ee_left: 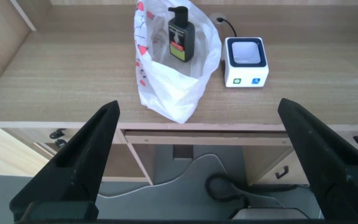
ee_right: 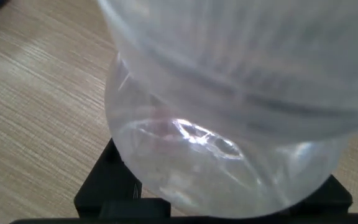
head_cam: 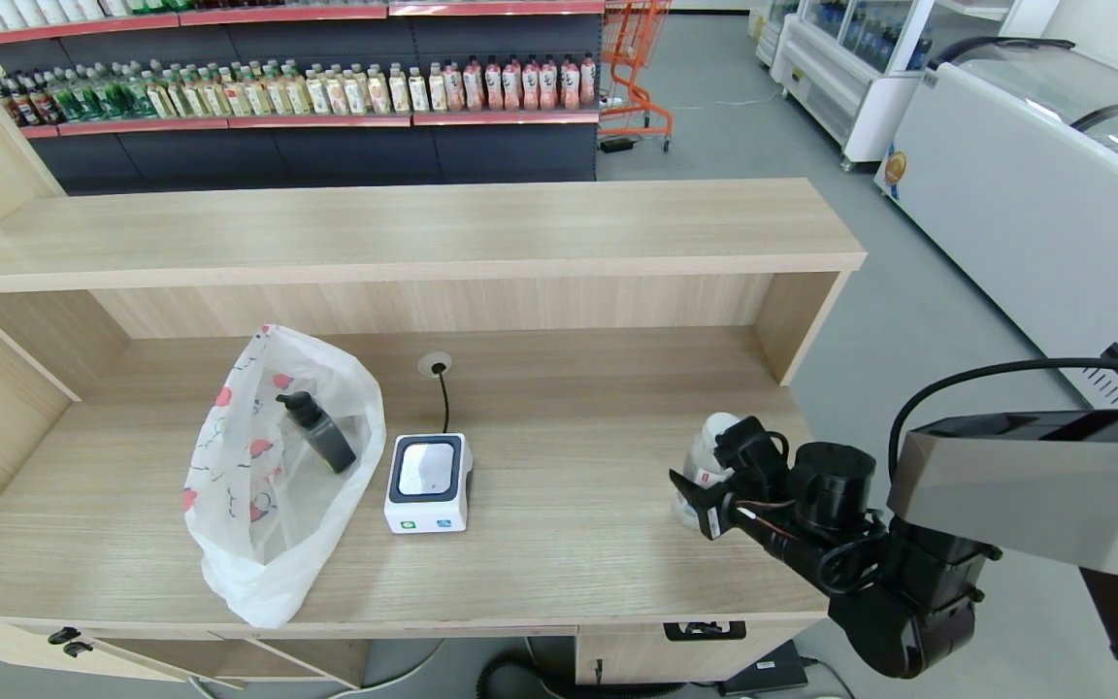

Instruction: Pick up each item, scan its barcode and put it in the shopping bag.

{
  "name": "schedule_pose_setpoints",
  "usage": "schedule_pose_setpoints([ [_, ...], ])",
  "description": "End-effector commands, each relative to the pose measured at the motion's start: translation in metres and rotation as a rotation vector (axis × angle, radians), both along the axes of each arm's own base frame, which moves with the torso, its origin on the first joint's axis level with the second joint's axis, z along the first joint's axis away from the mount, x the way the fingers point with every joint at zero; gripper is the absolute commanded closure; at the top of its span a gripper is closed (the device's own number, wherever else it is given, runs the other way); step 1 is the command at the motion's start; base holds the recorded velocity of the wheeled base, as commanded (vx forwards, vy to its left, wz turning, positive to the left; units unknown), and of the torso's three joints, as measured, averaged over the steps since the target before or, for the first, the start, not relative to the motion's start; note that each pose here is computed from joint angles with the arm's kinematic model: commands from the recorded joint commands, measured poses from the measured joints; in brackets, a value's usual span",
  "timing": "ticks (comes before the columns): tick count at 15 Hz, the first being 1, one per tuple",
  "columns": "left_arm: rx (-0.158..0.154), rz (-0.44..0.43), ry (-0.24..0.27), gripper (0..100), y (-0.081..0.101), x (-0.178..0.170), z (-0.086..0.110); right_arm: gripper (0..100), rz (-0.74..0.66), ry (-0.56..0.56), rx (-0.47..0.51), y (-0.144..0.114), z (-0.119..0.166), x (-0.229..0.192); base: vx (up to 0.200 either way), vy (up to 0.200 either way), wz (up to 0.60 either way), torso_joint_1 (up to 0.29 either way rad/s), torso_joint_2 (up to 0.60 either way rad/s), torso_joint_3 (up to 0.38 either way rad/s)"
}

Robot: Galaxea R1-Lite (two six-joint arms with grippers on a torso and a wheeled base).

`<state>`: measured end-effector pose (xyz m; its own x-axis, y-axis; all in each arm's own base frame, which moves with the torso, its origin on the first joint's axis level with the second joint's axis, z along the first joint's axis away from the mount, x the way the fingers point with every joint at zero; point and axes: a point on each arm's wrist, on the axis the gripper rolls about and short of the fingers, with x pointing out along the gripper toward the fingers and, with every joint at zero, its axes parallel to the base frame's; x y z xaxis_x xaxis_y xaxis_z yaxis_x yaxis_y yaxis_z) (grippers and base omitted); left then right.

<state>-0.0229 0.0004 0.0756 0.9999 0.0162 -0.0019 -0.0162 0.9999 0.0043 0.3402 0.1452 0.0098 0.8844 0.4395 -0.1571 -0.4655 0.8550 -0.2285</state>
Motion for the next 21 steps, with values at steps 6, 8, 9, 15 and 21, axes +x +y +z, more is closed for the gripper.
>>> schedule_pose_setpoints([
  [6, 0.0, 0.001, 0.0, 0, 0.0, 0.0, 0.0, 100, -0.045, 0.022, 0.302, -0.023, 0.08, -0.017, 0.0, 0.0, 0.0, 0.0, 0.0, 0.0],
  [8, 0.0, 0.001, 0.0, 0, 0.0, 0.0, 0.0, 100, 0.14, 0.153, 0.411, -0.034, 0.126, -0.044, 0.0, 0.0, 0.0, 0.0, 0.0, 0.0],
  [9, 0.0, 0.001, 0.0, 0, 0.0, 0.0, 0.0, 100, 0.245, 0.183, 0.434, -0.034, 0.142, -0.056, 0.0, 0.0, 0.0, 0.0, 0.0, 0.0],
  [15, 0.0, 0.001, 0.0, 0, 0.0, 0.0, 0.0, 100, 0.602, 0.176, 0.441, -0.041, 0.177, -0.111, 0.0, 0.0, 0.0, 0.0, 0.0, 0.0],
  [21, 0.0, 0.001, 0.0, 0, 0.0, 0.0, 0.0, 100, 0.744, 0.235, 0.431, -0.02, 0.178, -0.144, 0.0, 0.0, 0.0, 0.0, 0.0, 0.0],
])
